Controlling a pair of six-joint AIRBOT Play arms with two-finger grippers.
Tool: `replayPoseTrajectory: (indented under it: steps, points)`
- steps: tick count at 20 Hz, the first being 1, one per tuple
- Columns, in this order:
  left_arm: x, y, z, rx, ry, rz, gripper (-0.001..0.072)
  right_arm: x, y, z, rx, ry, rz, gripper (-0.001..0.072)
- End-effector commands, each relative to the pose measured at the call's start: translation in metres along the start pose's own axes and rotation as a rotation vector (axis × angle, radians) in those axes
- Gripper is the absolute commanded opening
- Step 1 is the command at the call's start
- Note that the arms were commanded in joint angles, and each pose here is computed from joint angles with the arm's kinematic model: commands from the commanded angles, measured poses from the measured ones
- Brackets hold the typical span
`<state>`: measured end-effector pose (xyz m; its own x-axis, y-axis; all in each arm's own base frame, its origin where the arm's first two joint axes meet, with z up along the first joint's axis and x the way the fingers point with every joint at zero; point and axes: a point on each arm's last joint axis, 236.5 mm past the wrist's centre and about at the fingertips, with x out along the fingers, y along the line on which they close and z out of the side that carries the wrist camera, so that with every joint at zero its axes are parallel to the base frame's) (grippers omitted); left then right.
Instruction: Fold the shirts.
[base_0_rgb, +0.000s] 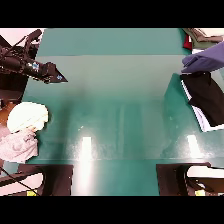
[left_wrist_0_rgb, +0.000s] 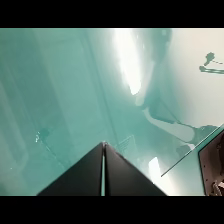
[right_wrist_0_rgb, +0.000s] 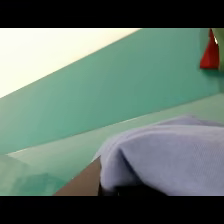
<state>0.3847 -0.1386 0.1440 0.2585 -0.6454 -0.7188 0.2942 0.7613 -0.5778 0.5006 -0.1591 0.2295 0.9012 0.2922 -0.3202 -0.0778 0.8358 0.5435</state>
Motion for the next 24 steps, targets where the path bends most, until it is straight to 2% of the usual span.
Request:
replayPoseTrajectory:
  steps: [1, 7, 14, 15, 16, 17, 18, 21, 22, 24]
  points:
    - [0.000, -0.001, 0.000, 0.002, 0.000, -0.002, 0.0025, -0.019, 0.010, 0.004, -0.015, 0.082, -0.056, 0.0014]
    - [0.000, -0.001, -0.001, 0.032, 0.004, -0.002, 0.0025, -0.057, -0.023, -0.047, 0.007, 0.368, -0.293, 0.0015]
    - [0.000, -0.001, -0.005, 0.064, 0.019, -0.006, 0.0025, -0.130, -0.079, -0.110, 0.202, 0.659, -0.683, 0.0021]
    - [0.000, -0.001, -0.005, 0.064, 0.019, -0.006, 0.0026, -0.139, -0.082, -0.115, 0.214, 0.688, -0.716, 0.0070]
    - [0.000, -0.002, -0.005, 0.071, 0.021, -0.007, 0.0025, -0.148, -0.085, -0.120, 0.220, 0.718, -0.749, 0.0287]
    - [0.000, -0.002, -0.006, 0.079, 0.026, -0.008, 0.0025, -0.157, -0.087, -0.125, 0.227, 0.748, -0.781, 0.0472]
    - [0.000, -0.002, -0.007, 0.081, 0.028, -0.009, 0.0025, -0.164, -0.090, -0.128, 0.233, 0.770, -0.812, 0.0499]
    - [0.000, -0.003, -0.010, 0.081, 0.041, -0.013, 0.0026, -0.166, -0.090, -0.127, 0.269, 0.754, -0.841, 0.0498]
    - [0.000, -0.003, -0.009, 0.081, 0.039, -0.012, 0.0026, -0.158, -0.082, -0.128, 0.280, 0.746, -0.813, 0.0483]
    - [0.000, -0.002, -0.005, 0.080, 0.020, -0.008, 0.0026, -0.126, -0.046, -0.130, 0.267, 0.743, -0.643, 0.0464]
